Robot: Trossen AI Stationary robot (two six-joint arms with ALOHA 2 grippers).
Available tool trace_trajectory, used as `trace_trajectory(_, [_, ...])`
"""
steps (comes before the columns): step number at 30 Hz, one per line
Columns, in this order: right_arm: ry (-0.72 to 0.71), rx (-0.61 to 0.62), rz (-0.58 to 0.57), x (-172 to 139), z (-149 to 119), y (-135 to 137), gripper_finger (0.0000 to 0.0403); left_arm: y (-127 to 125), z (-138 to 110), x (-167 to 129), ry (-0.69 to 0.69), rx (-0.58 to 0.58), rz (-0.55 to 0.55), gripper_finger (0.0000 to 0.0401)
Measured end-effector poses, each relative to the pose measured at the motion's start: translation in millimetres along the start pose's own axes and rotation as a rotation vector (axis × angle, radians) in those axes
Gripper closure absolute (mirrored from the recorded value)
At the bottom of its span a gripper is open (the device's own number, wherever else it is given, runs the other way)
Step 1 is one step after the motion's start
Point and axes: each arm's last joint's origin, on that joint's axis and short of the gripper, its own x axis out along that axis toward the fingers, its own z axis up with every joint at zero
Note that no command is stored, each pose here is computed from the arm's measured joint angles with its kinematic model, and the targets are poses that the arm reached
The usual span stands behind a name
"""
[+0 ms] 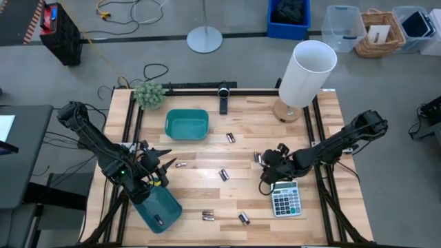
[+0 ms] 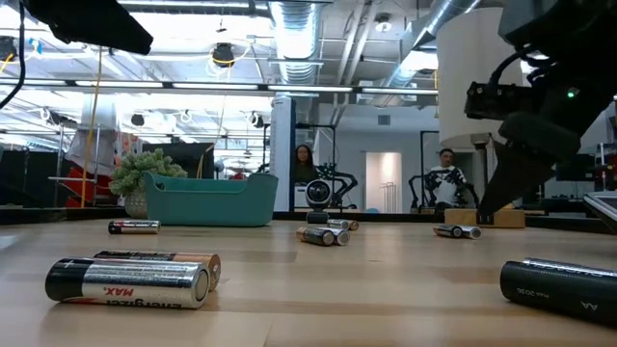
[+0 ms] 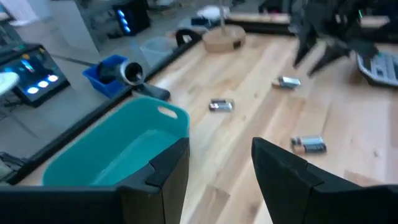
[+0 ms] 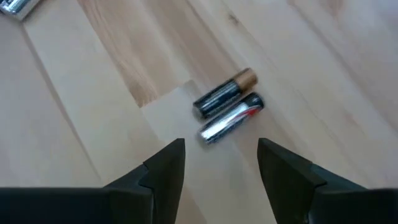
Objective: Sort batteries
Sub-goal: Put the silver battery into the green bin
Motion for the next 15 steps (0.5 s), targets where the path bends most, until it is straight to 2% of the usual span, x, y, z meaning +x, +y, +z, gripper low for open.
trace_trajectory(5, [-0.006, -0.017, 0.016, -13.5, 0.1, -4.3, 0.0184, -0.8, -1.1, 0.0, 0.037, 0.062, -0.026, 0.0232])
trace_trajectory(9, [-0.024, -0.004, 0.036, -28.9, 4.4, -13.6, 0.0184, -0.1, -0.5, 1.4, 0.031, 0.198, -0.017, 0.0232])
trace_trajectory(12, [-0.047, 0.004, 0.047, -37.8, 10.2, -22.6, 0.0184, 5.5, 3.6, 6.5, -0.011, 0.308, 0.061, 0.0232])
trace_trajectory(15, [-0.082, 0.019, 0.059, -45.3, 17.9, -32.2, 0.0184, 20.0, 8.3, 11.1, -0.017, 0.366, 0.146, 0.0232])
